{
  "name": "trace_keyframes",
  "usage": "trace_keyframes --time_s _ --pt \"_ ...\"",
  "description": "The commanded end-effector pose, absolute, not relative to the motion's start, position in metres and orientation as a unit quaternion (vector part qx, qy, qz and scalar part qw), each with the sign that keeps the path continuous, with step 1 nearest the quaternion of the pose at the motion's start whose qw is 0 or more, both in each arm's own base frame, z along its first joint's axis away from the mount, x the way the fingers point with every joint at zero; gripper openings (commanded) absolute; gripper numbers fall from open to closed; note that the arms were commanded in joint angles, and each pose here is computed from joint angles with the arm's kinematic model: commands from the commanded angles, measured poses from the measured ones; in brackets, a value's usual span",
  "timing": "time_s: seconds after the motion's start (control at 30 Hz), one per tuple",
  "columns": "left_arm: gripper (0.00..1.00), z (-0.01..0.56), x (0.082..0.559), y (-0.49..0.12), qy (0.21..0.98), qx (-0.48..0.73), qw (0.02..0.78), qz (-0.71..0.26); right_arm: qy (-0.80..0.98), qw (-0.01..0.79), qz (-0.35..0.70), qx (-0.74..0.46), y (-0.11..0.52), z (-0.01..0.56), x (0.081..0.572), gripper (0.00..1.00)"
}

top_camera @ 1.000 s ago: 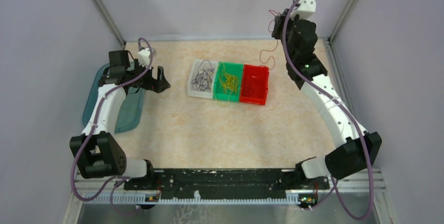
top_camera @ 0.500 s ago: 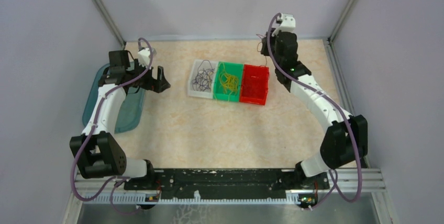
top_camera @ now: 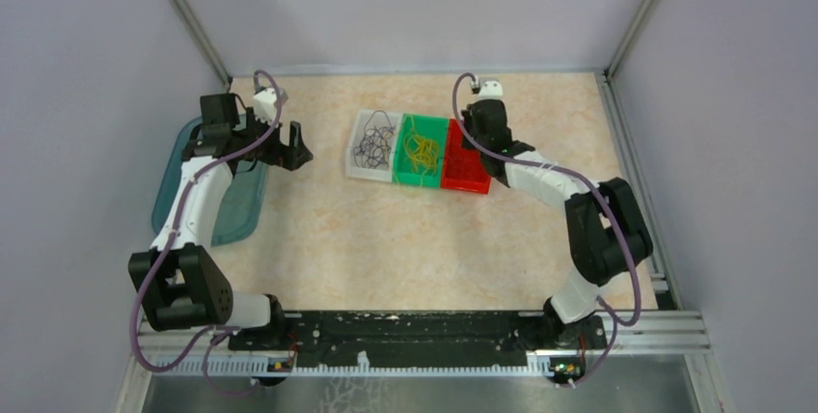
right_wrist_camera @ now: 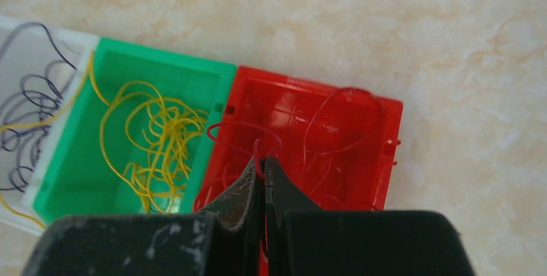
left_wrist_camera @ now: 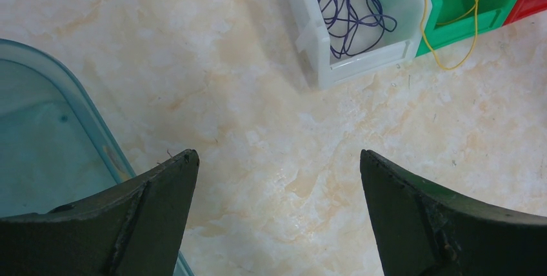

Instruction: Untangle the cables

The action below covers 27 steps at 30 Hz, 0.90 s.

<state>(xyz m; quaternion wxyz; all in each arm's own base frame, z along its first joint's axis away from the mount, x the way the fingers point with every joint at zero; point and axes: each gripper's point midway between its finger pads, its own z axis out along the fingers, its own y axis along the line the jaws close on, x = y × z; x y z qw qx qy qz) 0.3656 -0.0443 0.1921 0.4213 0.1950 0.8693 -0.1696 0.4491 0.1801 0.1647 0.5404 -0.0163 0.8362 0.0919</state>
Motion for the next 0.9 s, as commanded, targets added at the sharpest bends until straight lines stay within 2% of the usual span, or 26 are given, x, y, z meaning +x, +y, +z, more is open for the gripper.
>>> trace_keyframes --time_s 0.0,0.4,0.57,0.67,0.7,0.77,0.87 --pt "1.0 0.202 0.37 -0.039 0.859 0.193 0.449 -0.153 0.843 0.532 0.082 -0.022 0.187 0.134 0.452 0.0" --pt "1.0 0.189 0.386 -0.029 0.848 0.175 0.485 -0.125 0.883 0.466 0.047 -0.038 0.184 0.058 0.448 0.0" --pt "1.0 0.177 0.39 -0.029 0.846 0.161 0.492 -0.128 0.874 0.483 0.04 -0.039 0.181 0.075 0.452 0.0" --pt "1.0 0.175 0.391 -0.031 0.844 0.162 0.494 -0.135 0.857 0.513 0.045 -0.034 0.181 0.111 0.458 0.04" --pt "1.0 0.175 0.391 -0.032 0.843 0.162 0.494 -0.137 0.851 0.521 0.046 -0.035 0.181 0.124 0.46 0.08" --pt "1.0 0.177 0.391 -0.034 0.843 0.164 0.493 -0.141 0.842 0.537 0.047 -0.035 0.18 0.145 0.463 0.22" --pt "1.0 0.181 0.39 -0.037 0.84 0.171 0.493 -0.149 0.828 0.557 0.051 -0.036 0.178 0.173 0.466 0.29"
